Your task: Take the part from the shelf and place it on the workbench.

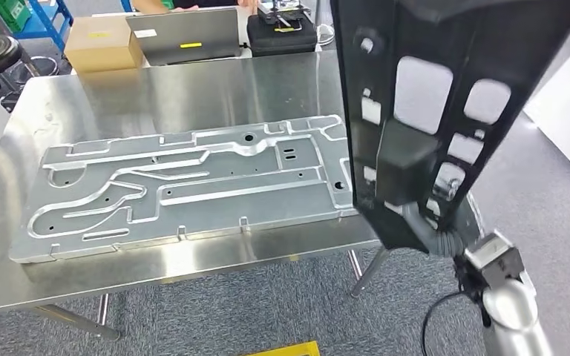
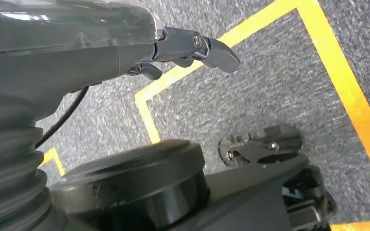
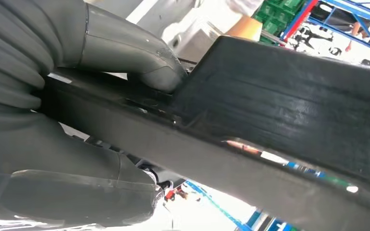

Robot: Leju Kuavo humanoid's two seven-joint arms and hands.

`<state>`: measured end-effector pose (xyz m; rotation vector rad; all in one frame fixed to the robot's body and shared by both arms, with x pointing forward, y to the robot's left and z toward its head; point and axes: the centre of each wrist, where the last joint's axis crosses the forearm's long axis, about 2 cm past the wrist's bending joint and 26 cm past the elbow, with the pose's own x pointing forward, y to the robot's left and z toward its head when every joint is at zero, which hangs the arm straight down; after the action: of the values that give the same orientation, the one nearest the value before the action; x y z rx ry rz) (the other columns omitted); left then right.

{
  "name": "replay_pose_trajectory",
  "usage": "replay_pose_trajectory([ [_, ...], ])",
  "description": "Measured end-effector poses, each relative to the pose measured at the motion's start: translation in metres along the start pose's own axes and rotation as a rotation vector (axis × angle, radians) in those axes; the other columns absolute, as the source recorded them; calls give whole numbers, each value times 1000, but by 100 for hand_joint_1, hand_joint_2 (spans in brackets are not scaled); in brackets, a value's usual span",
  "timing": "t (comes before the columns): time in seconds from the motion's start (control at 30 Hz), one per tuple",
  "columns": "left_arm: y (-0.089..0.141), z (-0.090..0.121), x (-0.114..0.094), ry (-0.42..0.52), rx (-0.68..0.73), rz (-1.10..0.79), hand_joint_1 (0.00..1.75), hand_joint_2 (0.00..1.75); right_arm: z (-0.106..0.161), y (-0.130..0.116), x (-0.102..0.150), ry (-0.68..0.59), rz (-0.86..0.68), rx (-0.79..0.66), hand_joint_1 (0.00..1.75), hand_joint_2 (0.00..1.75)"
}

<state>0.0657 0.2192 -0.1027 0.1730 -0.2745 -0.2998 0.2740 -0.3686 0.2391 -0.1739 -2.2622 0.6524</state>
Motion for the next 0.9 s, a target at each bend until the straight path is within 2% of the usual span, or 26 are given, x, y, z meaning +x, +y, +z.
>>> replay_pose_trajectory([
  [0.17,-3,1,-5,8,-10,-10,0,175,-14,-10,-9,15,56,15,175,175],
  [0.23,-5,2,-6,7,-20,-27,0,175,-32,-16,-15,53,213,16,175,175],
  [0.3,-4,1,1,-7,-28,-69,0,175,-77,-24,-24,123,538,29,175,175],
  [0.37,0,-1,15,-29,-24,-123,0,175,-138,-26,-32,186,902,70,175,175],
  [0.4,1,-1,23,-40,-18,-144,0,175,-167,-21,-35,208,1044,109,175,175],
  [0.47,4,-2,34,-61,-2,-168,0,175,-214,-2,-41,229,1206,213,175,175],
  [0.53,6,-2,41,-75,7,-179,0,175,-236,26,-48,230,1240,309,175,175],
  [0.7,5,-2,38,-85,18,-174,0,175,-236,90,-67,239,1217,496,175,175],
  [0.9,2,-1,28,-78,23,-183,0,175,-234,111,-74,251,1216,605,175,175],
])
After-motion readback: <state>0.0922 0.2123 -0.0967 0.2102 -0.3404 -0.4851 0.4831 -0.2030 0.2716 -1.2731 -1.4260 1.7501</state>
